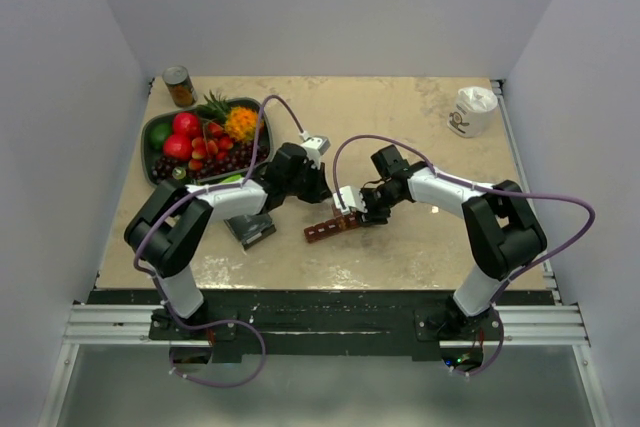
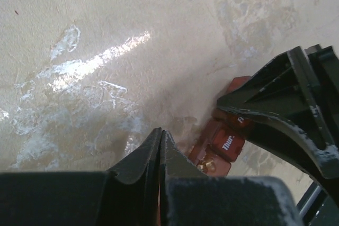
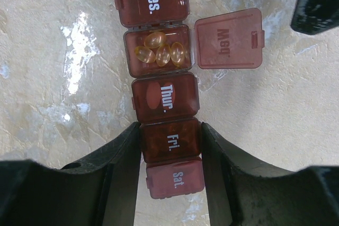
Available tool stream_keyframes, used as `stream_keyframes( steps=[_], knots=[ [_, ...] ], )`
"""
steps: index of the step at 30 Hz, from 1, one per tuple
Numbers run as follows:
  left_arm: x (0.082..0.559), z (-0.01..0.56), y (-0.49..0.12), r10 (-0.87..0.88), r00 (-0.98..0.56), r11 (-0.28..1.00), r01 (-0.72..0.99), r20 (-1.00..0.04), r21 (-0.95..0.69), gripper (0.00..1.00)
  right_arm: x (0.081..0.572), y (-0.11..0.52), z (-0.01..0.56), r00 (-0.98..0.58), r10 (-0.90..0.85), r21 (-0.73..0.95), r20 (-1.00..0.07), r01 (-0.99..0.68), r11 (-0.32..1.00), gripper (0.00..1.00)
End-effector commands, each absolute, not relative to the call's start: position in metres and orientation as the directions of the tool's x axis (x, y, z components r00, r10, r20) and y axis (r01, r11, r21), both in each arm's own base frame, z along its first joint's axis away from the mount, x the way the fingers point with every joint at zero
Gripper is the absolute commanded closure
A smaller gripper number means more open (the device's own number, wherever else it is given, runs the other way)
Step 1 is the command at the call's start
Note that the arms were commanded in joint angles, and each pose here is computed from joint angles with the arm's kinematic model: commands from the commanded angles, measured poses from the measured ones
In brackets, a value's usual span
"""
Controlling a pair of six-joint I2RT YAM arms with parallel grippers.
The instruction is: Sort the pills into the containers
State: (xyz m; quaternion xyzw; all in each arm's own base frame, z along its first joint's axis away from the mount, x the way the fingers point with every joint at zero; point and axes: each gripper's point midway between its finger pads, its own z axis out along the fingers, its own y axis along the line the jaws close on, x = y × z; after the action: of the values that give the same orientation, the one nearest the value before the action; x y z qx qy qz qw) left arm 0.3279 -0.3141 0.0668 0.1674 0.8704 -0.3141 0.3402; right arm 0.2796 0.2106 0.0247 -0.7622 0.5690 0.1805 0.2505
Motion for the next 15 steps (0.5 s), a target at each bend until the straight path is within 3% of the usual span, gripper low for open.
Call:
stream_keyframes(
  steps=[1,15],
  knots=[
    [0.337,0.080,-0.325,0.091,-0.677,0.727,0.546,-0.730,-0.416,0.94,0.283,0.217,0.035,0.306,-0.756,-0.215,-0.579,-0.951,-0.222,0.71],
    [0.297,0.083,-0.342,0.137,-0.707,0.595,0.619,-0.694,-0.513,0.96,0.285,0.217,0.031,0.278,-0.770,-0.194,-0.574,-0.960,-0.202,0.72]
  ],
)
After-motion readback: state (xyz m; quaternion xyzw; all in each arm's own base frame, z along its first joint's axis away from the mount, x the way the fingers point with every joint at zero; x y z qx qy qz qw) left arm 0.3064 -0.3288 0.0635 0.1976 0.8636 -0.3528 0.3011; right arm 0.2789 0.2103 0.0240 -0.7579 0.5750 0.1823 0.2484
